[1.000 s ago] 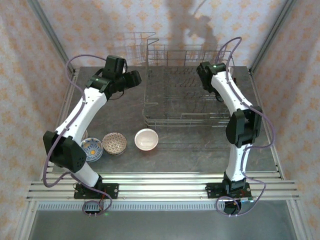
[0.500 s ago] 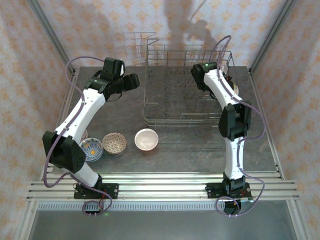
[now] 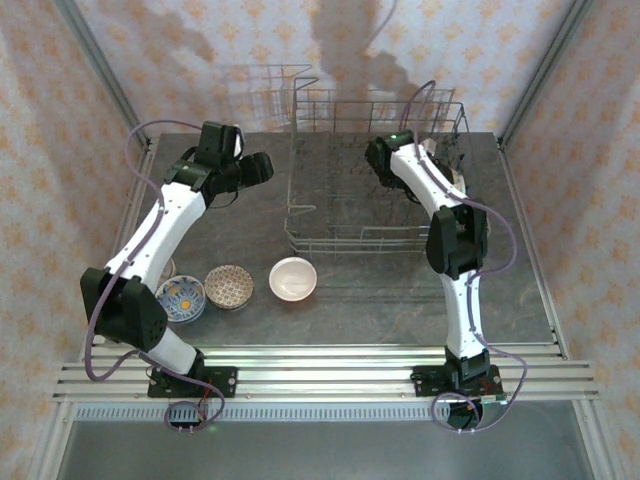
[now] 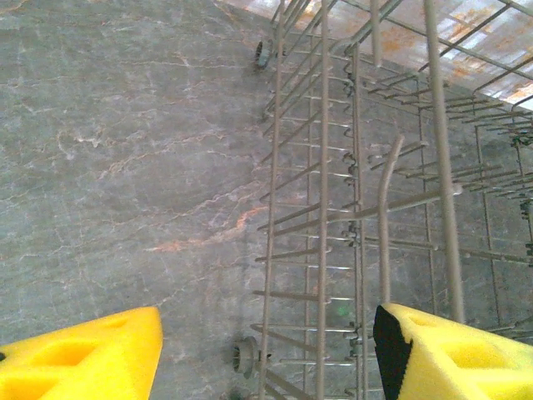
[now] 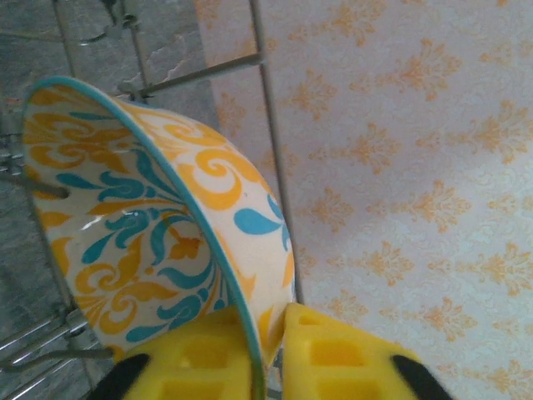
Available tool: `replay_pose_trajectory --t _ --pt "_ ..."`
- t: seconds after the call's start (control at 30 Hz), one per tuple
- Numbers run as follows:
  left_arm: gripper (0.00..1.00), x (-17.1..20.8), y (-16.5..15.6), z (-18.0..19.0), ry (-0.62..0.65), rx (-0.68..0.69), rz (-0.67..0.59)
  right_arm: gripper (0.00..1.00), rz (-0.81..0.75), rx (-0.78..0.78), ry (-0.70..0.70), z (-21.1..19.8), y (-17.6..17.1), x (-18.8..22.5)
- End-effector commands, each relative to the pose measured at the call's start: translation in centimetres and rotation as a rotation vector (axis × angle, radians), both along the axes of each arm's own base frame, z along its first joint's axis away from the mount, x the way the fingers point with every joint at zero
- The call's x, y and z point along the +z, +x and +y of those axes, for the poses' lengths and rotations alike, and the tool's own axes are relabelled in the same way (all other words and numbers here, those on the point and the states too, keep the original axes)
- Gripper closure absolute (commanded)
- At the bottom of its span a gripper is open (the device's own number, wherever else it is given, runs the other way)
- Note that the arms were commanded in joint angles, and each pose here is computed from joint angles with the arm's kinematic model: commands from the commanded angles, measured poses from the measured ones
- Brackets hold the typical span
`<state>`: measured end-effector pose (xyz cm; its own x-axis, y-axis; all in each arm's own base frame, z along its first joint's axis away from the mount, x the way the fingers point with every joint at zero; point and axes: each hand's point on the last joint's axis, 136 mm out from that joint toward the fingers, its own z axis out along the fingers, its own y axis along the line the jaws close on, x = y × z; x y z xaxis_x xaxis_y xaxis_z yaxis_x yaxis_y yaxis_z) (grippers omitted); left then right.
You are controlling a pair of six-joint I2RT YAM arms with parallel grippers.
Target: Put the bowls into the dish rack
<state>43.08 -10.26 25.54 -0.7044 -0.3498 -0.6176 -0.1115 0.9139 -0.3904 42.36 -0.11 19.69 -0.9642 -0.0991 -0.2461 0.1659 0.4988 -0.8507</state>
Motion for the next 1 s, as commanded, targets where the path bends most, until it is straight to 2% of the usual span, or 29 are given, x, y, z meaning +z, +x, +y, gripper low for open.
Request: replay_pose_trajectory --t 0.0,0.07,0.13,0.3,0.5,0.63,0.83,0.97 --pt "0.31 1.6 -0.1 0.7 -0.003 0.014 -0.057 0.68 0.079 -0.017 0.02 0.2 -1.0 -1.1" --pt "0.31 1.2 -0.3 0.8 0.003 0.015 -0.044 0.53 0.083 -0.013 0.025 0.3 -0.8 -1.4" --pt "0.31 0.8 -0.4 0.9 0.007 0.014 -0.035 0.52 0.082 -0.01 0.036 0.5 -0.5 -1.6" --pt "0.31 0.1 -1.0 1.4 0.017 0.027 -0.016 0.42 0.091 -0.014 0.07 0.6 -0.1 -2.2" --pt "0.31 -1.6 -2.5 1.9 0.03 0.033 0.042 0.22 0.038 0.016 0.162 1.3 -0.4 -0.4" --pt "0.31 -4.1 -4.4 2.2 0.036 0.042 0.128 0.1 -0.007 0.068 0.221 1.4 -1.0 1.4" --pt "0.33 -7.6 -7.6 1.2 0.02 0.009 0.266 0.02 -0.076 0.129 0.35 2.0 -2.8 4.0" --pt "0.35 -8.9 -9.8 0.1 0.138 -0.066 0.349 0.01 -0.102 0.143 0.38 1.5 -4.7 5.3"
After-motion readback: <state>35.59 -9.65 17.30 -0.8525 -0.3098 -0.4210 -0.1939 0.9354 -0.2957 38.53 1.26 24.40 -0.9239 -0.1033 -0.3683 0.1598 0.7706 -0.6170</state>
